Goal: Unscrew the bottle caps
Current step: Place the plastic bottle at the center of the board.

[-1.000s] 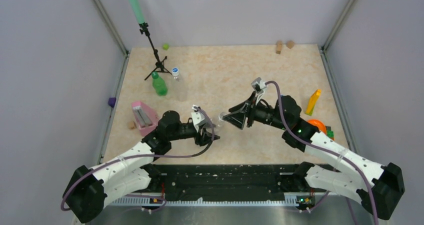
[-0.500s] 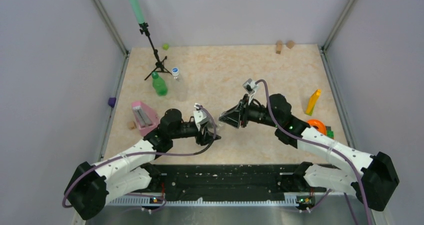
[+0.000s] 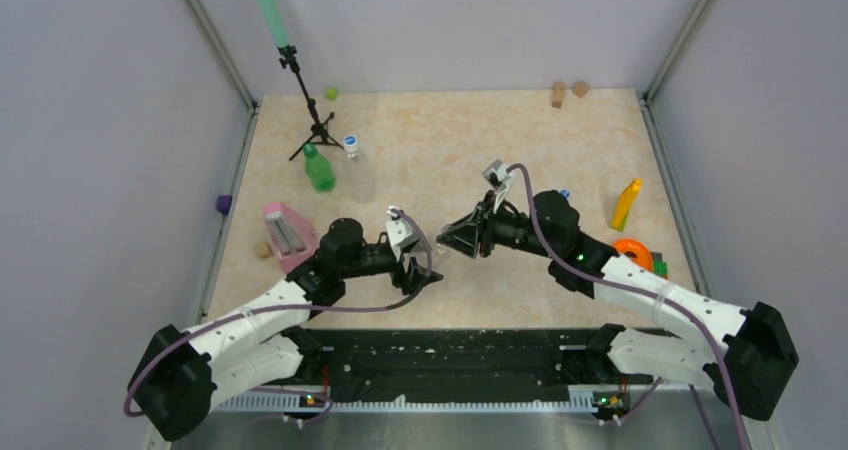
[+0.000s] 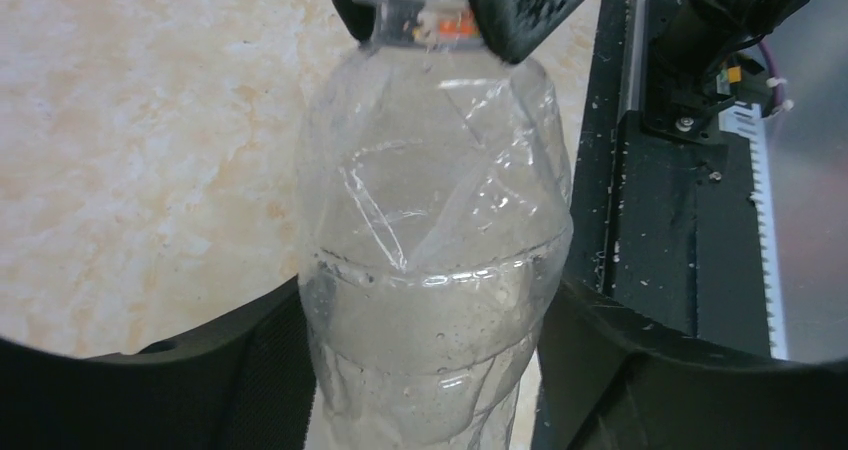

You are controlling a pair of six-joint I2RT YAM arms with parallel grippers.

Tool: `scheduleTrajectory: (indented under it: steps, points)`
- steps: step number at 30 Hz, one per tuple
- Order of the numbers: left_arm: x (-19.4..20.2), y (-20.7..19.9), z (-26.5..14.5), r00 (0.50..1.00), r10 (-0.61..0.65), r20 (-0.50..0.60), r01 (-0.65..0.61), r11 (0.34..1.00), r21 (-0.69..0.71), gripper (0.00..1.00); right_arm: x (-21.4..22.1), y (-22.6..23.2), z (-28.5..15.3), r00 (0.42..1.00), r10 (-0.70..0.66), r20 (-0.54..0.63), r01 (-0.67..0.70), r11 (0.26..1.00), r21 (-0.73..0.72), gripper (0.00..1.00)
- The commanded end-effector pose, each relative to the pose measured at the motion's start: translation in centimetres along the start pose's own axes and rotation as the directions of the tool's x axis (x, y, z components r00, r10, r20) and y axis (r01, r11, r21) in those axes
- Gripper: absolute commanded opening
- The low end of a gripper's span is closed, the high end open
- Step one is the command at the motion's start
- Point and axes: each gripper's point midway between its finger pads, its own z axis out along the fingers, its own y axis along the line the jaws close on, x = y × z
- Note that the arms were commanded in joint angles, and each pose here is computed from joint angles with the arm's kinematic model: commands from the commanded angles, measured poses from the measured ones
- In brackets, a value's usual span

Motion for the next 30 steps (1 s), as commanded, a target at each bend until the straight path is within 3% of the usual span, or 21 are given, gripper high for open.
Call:
scheduleTrajectory:
  steps: [1,4,10,14,20,25,30]
  points:
    - [-2.7,0.4,-0.4,0.993,0.066,0.093,-0.063,0.997,-0.039,0.79,-0.1,-0.8,0.1,0.999,-0.034,-0.007,0.034,0.997,0.072,0.00]
    - [-2.7,0.5,-0.6,0.992,0.072,0.101,-0.066,0.996,-0.059,0.88,-0.1,-1.4,0.0,0.999,-0.037,-0.011,0.038,0.994,0.103,0.00]
    - [-2.7,1.6,-1.5,0.990,0.072,0.121,-0.053,0.987,-0.152,0.92,-0.8,-3.3,-0.7,0.999,-0.047,0.004,0.045,0.972,0.229,0.00]
    - [-3.5,2.6,-2.8,0.976,0.079,0.201,-0.025,0.967,-0.255,0.92,-2.4,-5.5,-2.6,0.992,-0.128,-0.008,0.121,0.911,0.393,0.00]
    - [-4.1,3.6,-4.7,0.949,0.092,0.302,0.023,0.934,-0.357,0.93,-6.4,-11.2,-7.8,0.981,-0.181,-0.062,0.167,0.654,0.738,0.00]
    - [-4.2,3.8,-5.3,0.938,0.097,0.332,0.040,0.923,-0.384,0.94,-10.8,-14.7,-11.8,0.979,-0.206,0.000,0.104,0.496,0.862,0.00]
    - [-4.4,4.3,-5.6,0.932,0.061,0.358,0.095,0.910,-0.403,0.94,-12.2,-18.3,-15.8,0.983,-0.183,-0.002,0.063,0.326,0.943,0.00]
